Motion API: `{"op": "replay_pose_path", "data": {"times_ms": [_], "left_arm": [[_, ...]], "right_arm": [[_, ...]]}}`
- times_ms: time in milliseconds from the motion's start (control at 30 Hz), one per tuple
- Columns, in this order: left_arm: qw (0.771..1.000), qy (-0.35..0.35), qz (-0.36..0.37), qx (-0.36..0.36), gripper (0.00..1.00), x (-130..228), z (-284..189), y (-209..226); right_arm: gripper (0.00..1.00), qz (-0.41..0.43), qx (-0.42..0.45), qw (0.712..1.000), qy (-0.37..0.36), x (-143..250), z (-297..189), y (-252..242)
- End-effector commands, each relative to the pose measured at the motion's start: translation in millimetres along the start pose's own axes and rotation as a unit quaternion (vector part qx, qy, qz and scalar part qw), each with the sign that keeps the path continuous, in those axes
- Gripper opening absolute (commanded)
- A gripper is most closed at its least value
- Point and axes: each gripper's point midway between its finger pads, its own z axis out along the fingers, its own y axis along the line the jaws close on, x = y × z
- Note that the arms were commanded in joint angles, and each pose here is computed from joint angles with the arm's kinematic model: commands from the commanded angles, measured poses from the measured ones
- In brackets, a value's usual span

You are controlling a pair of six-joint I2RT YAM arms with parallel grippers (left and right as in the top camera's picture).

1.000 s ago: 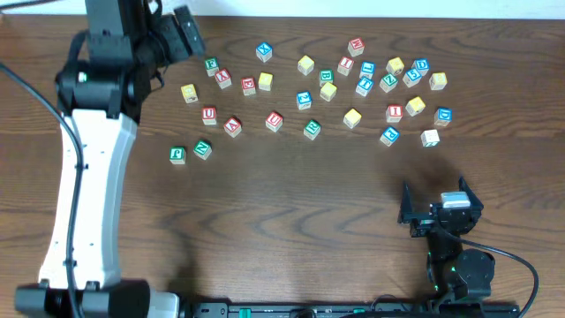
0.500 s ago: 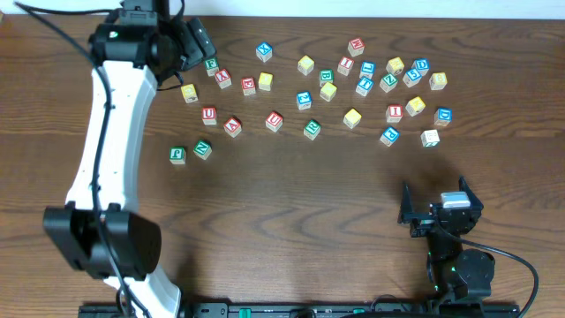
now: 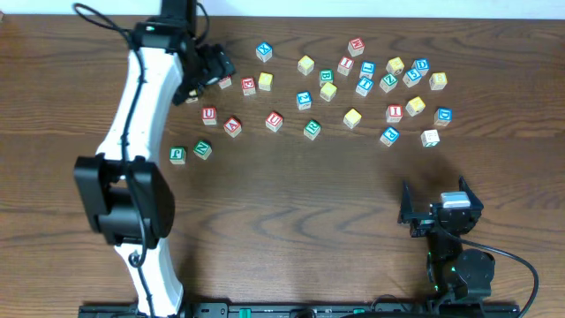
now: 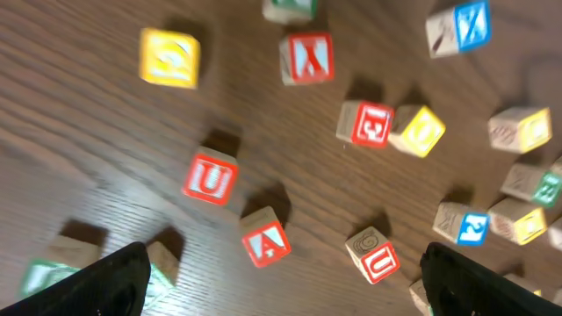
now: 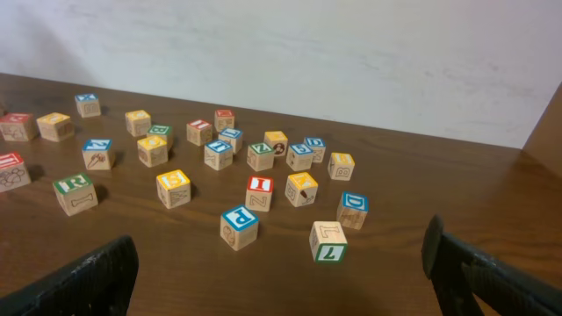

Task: Spell out AI2
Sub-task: 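Reach the left gripper forward over the red-lettered A block, then lower the left gripper and close it on the red A block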

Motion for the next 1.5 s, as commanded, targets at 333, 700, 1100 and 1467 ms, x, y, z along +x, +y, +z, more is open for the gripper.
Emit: {"op": "replay_pose_path", "data": {"times_ms": [333, 700, 1100, 1467], "left_arm": [[0.991, -0.065, 0.033, -0.114, 0.97, 26.1, 8.0, -24.2], [0.989, -0.052, 0.029, -0.139, 0.96, 41.9, 29.0, -9.9], [0.99, -0.019, -0.006, -0.138, 0.95, 66.0, 55.6, 2.1], [0.996, 0.012, -0.022, -0.091, 0.95, 86.2, 83.8, -4.5]], "right_arm": [[0.99, 0.007, 0.004, 1.0, 0.001, 0.7, -0.3, -1.7], [0.99, 0.007, 0.004, 1.0, 0.001, 0.7, -0.3, -1.7], [0.99, 0.007, 0.004, 1.0, 0.001, 0.7, -0.3, -1.7], [0.99, 0.007, 0.004, 1.0, 0.001, 0.7, -0.3, -1.7]]}}
